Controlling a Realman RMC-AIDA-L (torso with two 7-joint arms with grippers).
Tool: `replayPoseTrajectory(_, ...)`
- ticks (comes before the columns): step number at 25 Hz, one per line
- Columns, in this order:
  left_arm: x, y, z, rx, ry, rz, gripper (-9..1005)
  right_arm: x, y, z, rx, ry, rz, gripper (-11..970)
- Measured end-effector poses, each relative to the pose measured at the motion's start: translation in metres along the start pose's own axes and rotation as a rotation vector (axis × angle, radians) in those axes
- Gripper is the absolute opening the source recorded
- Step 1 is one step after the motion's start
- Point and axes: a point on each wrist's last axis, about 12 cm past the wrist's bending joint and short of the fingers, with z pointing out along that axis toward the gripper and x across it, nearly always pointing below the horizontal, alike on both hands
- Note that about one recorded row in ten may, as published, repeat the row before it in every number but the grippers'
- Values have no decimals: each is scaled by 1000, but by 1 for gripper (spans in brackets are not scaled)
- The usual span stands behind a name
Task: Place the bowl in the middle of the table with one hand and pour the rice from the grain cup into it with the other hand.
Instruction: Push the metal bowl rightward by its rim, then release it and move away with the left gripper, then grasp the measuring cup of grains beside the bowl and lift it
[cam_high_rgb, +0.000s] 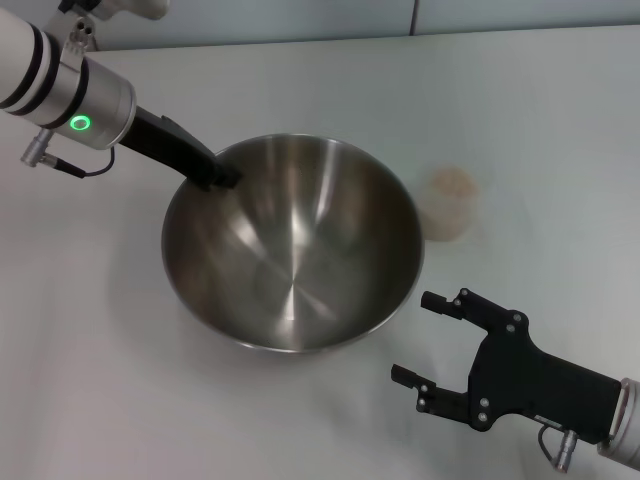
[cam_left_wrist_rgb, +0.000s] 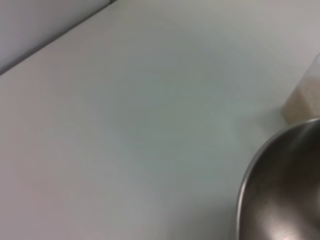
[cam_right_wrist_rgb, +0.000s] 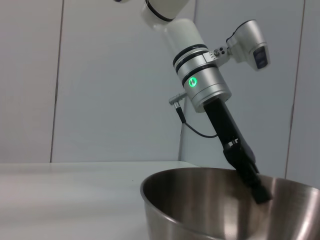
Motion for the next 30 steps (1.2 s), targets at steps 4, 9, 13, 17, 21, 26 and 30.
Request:
replayPoseTrajectory(4,-8,-4,-6,0,-23,35,132,0,0,0,0,0,0,793)
replayPoseTrajectory(9,-19,-6,-24,3,-71,71,275,0,1,0,6,-5,8,793)
replayPoseTrajectory(13,-22,-4,-58,-34,-163,103,360,0,2,-1,12,-4,8,793)
replayPoseTrajectory(17,-15,-4,-91,-101,-256,139,444,1,2,-2,15,-3,7,792)
replayPoseTrajectory(21,-3,-8,-110,-129,-319,163,615,0,1,-2,15,-3,6,792)
replayPoseTrajectory(26,72,-48,-149,-147,-636,346,769,1,1,-3,18,2,6,792)
replayPoseTrajectory(30,156,-72,-130,-184,-778,366,797,1,1,-4,21,3,7,792)
